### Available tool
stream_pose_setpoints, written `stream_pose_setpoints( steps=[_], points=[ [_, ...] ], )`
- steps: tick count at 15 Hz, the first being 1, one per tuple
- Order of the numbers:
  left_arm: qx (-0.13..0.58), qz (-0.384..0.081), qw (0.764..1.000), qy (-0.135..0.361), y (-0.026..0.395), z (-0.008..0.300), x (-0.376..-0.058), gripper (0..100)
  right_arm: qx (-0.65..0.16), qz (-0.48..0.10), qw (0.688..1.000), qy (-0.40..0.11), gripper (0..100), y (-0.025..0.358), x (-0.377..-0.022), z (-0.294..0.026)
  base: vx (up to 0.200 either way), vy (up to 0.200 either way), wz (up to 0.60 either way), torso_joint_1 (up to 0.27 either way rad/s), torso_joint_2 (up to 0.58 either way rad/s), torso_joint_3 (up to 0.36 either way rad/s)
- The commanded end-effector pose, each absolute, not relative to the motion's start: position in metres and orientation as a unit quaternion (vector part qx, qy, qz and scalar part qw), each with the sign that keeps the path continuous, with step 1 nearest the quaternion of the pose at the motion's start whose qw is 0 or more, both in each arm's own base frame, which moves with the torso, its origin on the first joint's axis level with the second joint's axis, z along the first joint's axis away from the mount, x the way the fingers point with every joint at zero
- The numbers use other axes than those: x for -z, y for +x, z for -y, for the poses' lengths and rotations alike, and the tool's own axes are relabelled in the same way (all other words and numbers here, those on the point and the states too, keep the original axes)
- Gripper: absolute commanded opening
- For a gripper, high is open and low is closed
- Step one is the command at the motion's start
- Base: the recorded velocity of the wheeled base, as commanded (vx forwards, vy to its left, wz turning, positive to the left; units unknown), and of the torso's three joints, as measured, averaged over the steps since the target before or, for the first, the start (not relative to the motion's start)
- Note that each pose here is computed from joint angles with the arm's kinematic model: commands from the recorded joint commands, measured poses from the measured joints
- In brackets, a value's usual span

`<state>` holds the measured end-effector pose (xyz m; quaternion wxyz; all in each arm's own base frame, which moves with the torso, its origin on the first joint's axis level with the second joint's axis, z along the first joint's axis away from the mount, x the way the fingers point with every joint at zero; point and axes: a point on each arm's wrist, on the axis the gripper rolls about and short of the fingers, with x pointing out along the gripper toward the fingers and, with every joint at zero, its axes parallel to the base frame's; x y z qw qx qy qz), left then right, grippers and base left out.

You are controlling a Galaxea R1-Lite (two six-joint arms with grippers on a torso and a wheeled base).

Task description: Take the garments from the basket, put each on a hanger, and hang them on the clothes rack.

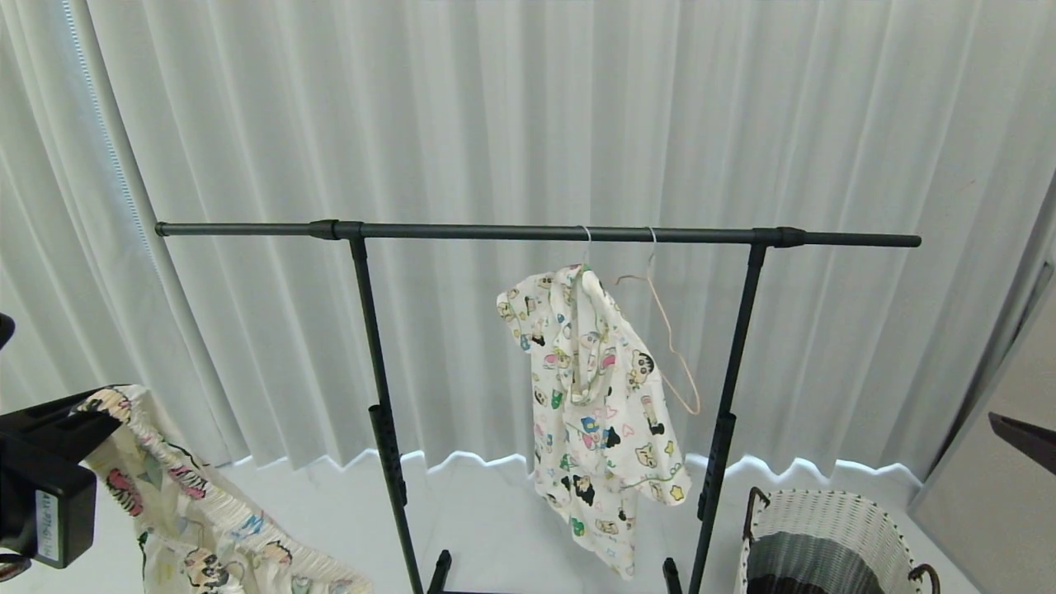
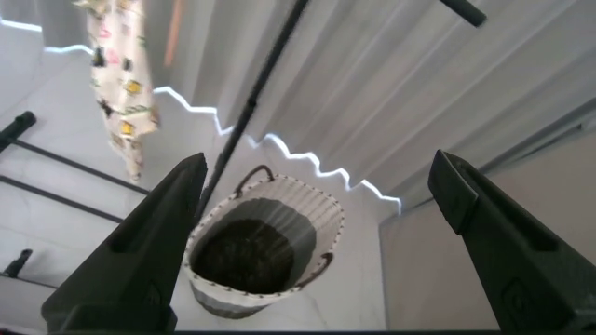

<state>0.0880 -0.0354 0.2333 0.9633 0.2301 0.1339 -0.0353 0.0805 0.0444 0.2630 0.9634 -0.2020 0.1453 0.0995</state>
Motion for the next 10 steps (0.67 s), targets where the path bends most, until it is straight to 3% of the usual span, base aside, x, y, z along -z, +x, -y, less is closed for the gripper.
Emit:
stream_pose_setpoints(
  steps=[1,9,10],
  points=[
    [0.036,-0.135,0.963,0.230,0.0882,0.0356,-0.2330,0,-0.100,-0.147,0.963,-0.203,100,0.0809,-0.2626,-0.0447,0.000,0.200,0.00,-0.002,0.00,0.007],
    [0.037,-0.130,0.964,0.228,0.0868,0.0352,-0.2345,0,-0.100,-0.148,0.963,-0.204,100,0.0815,-0.2623,-0.0451,0.000,0.000,0.00,0.000,0.00,0.000],
    [0.036,-0.132,0.964,0.228,0.0872,0.0352,-0.2339,0,-0.100,-0.148,0.963,-0.204,100,0.0815,-0.2623,-0.0451,0.200,0.000,0.00,0.007,0.01,0.002]
  ],
)
